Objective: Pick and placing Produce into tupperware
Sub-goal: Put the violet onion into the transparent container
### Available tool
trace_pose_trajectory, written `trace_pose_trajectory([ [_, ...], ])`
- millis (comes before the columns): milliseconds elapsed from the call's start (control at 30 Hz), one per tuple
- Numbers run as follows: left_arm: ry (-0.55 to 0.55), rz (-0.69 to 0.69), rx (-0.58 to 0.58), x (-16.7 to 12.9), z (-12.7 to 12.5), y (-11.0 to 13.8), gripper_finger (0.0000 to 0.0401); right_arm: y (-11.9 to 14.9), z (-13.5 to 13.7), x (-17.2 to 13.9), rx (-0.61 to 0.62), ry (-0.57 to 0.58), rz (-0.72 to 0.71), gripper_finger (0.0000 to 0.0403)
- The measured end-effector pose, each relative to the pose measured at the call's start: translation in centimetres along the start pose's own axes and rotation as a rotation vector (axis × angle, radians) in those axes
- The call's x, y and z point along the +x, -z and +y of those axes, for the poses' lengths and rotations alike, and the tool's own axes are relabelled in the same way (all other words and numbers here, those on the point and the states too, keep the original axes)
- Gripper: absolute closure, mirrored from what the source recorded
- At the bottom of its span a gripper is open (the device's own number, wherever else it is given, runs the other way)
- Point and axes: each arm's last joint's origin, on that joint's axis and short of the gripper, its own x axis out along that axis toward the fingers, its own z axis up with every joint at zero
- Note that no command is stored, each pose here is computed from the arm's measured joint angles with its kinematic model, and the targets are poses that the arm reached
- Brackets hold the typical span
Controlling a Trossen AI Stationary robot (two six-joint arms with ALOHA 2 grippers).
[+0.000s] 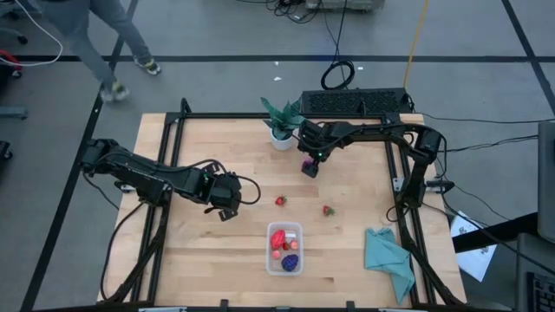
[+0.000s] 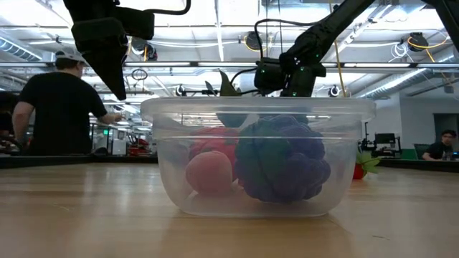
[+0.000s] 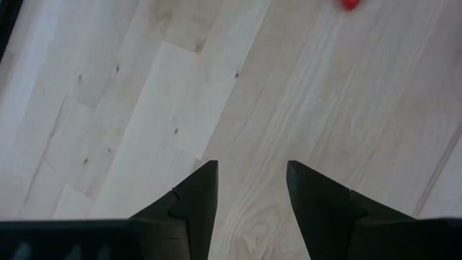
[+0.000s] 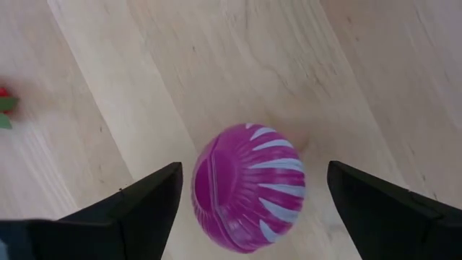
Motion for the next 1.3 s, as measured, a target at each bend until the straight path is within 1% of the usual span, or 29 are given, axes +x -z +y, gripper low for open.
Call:
trace_pose_trajectory([
  [367, 0.001, 0.001, 0.0, 0.0, 0.0, 0.0, 0.0231, -0.07, 0.0, 0.0, 0.001, 0.0, -0.007, 0.0125],
  [867, 0.005, 0.003, -0.001, 0.0, -0.02, 0.01, 0.0231, -0.11, 0.01, -0.02, 0.001, -0.001, -0.009, 0.0186],
  [967, 0.005, 0.003, 0.0, 0.0, -0.02, 0.01, 0.0231, -0.11, 0.02, -0.02, 0.001, -0.003, -0.009, 0.0192],
  [1300, 0.005, 0.003, 0.0, 0.0, -0.02, 0.01, 0.0231, -0.05, 0.02, -0.02, 0.002, -0.004, -0.003, 0.0194],
])
